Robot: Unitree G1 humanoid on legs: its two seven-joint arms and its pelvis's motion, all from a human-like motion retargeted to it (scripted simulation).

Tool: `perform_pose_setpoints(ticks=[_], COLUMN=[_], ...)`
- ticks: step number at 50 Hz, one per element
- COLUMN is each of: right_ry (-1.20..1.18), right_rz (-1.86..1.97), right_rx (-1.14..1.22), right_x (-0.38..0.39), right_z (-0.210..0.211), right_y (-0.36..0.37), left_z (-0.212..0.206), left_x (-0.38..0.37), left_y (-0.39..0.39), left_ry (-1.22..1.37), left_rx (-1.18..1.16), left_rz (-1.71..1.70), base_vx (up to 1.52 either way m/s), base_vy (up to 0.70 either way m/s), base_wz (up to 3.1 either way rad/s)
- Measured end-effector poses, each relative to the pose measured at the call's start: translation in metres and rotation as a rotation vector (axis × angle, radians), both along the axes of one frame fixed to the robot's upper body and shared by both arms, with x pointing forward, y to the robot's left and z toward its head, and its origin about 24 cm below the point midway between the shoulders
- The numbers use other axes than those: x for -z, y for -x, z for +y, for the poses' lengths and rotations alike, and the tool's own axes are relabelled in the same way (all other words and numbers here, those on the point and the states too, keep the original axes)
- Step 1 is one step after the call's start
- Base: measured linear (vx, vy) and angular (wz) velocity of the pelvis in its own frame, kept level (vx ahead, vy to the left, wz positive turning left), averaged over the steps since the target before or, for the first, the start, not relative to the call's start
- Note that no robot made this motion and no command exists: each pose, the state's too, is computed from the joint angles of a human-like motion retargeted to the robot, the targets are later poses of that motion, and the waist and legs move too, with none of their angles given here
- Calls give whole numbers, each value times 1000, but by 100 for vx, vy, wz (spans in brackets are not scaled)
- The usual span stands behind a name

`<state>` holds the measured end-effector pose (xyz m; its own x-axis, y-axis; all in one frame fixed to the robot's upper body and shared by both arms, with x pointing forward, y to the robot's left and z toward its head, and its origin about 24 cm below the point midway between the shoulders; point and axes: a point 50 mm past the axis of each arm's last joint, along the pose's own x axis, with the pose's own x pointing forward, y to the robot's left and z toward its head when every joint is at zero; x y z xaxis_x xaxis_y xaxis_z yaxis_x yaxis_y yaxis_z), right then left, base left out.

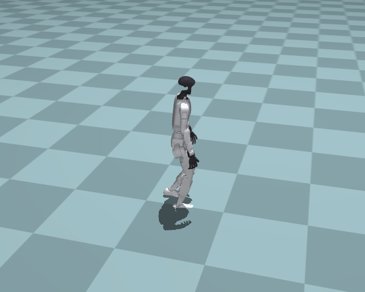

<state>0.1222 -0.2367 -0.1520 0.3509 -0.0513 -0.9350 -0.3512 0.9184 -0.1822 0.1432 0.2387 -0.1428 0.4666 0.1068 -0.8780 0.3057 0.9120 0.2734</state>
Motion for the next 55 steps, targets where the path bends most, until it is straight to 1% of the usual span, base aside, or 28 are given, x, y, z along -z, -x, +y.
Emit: perform_pose_setpoints(ticks=[13,25,37,47,55], right_ry=[20,5,5,23,63], right_rz=[26,-8,-36,-42,12], right_rx=[16,-35,-149,-228,-264], right_x=[-1,-3,-5,-6,-1], right_z=[-13,-1,7,11,6], right_y=[5,-8,-17,-18,-2], left_z=[-8,-29,-47,-33,-15], left_x=[10,18,17,10,8], left_y=[18,28,15,2,8], left_ry=[3,47,61,19,-3], left_rx=[51,111,200,188,52], left_rz=[108,161,145,91,42], base_vx=[15,8,3,7,8], base_vy=[8,11,8,-2,-9], base_wz=[-11,14,47,121,133])
